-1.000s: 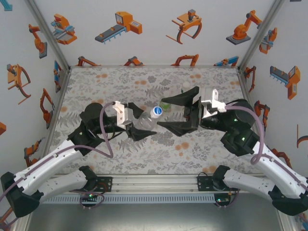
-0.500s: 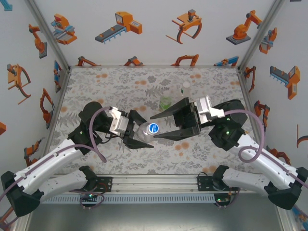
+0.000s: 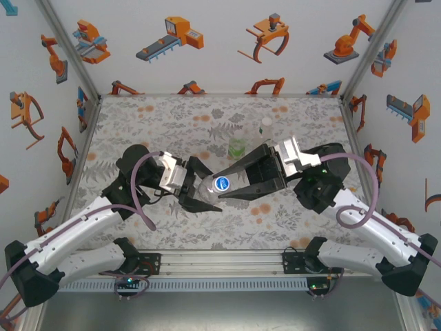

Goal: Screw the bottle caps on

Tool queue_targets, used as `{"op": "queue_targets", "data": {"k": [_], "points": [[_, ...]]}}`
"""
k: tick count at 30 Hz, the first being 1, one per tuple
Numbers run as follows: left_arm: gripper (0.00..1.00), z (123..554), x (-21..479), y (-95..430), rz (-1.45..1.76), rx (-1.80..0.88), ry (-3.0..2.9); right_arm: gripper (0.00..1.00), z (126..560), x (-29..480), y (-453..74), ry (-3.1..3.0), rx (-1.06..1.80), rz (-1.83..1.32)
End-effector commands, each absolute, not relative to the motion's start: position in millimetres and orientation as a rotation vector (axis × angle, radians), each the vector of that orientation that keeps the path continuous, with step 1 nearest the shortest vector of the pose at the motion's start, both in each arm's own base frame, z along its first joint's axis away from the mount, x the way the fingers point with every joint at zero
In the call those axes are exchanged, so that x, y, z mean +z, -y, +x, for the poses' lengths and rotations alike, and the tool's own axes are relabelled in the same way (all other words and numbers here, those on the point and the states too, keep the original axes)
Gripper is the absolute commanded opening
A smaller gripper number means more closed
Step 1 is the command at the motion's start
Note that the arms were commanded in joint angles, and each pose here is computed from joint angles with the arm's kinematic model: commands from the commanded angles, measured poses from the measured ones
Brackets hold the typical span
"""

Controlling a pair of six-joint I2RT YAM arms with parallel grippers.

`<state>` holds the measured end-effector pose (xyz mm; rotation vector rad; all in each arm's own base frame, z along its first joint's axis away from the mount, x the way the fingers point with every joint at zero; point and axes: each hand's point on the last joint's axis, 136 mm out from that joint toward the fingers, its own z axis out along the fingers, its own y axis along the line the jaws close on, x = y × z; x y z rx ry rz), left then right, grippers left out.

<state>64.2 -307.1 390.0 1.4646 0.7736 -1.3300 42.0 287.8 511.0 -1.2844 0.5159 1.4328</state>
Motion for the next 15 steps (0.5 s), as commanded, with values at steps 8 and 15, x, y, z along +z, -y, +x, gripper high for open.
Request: {"op": "queue_targets", "data": {"k": [8,15], "points": [[0.0,73,414,307,1.381,-1.262,-0.746,0.26,39,513,-287,-0.487,1.41,-1.276],[0.0,137,416,303,1.084,-0.96,-0.925,0.14,114,494,-304,-0.862,1.121,-1.05]]}}
